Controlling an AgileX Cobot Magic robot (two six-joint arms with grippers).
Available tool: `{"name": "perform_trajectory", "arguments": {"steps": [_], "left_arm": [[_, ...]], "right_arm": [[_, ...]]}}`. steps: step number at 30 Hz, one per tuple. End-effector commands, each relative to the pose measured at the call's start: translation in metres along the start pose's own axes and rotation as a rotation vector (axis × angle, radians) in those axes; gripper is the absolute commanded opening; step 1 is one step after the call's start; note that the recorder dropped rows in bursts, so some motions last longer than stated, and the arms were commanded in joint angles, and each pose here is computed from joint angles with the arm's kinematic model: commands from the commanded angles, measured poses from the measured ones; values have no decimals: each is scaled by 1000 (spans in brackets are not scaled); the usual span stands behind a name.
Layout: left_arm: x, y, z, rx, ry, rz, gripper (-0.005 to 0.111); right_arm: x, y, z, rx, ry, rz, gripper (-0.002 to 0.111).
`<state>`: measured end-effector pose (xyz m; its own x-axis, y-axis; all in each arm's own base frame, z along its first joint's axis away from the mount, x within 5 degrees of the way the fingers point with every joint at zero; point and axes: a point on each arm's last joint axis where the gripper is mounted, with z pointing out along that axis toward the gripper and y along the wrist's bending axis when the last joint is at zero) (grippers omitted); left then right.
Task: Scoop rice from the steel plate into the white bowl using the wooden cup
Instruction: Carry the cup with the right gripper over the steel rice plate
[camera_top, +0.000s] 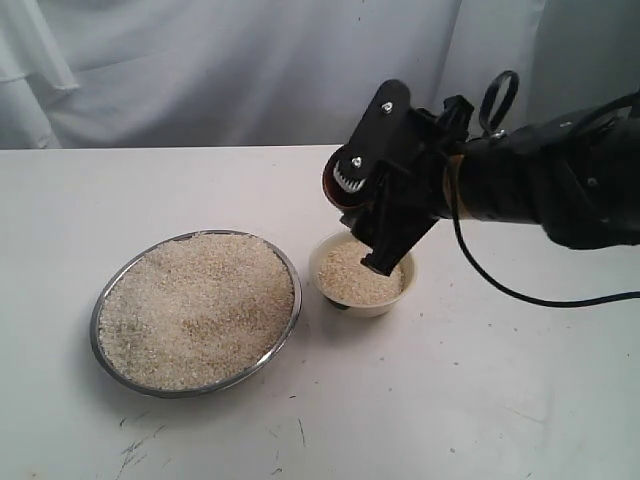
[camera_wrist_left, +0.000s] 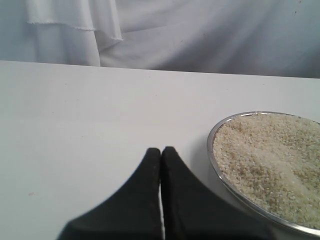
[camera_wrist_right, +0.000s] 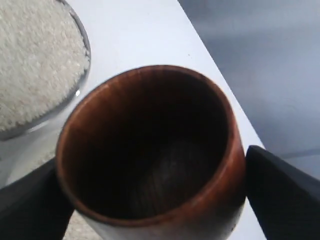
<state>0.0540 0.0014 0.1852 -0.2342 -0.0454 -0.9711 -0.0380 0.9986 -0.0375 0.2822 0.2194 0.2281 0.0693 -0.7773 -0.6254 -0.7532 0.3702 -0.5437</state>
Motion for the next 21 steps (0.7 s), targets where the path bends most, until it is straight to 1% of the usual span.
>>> {"name": "perform_trajectory", "arguments": {"steps": [1, 3, 6, 10, 12, 16, 18, 21], "left_arm": [[1, 0, 0, -1, -6, -2, 0], [1, 0, 0, -1, -6, -2, 0], [1, 0, 0, -1, -6, -2, 0], [1, 0, 0, -1, -6, -2, 0], [1, 0, 0, -1, -6, -2, 0], [1, 0, 0, -1, -6, -2, 0], [1, 0, 0, -1, -6, -2, 0], [1, 0, 0, -1, -6, -2, 0]], "right_arm": [[3, 2, 20, 85, 109, -286, 0], [-2, 5, 26, 95, 117, -363, 0], [-17, 7, 30, 113, 98, -440, 0], [-34, 8, 36, 176, 123, -595, 0], [-40, 12, 41, 188, 131, -654, 0], [-47, 29, 56, 159, 127, -725, 0], [-47, 38, 64, 140, 129, -748, 0], [-45, 49, 70, 112, 135, -821, 0]]}}
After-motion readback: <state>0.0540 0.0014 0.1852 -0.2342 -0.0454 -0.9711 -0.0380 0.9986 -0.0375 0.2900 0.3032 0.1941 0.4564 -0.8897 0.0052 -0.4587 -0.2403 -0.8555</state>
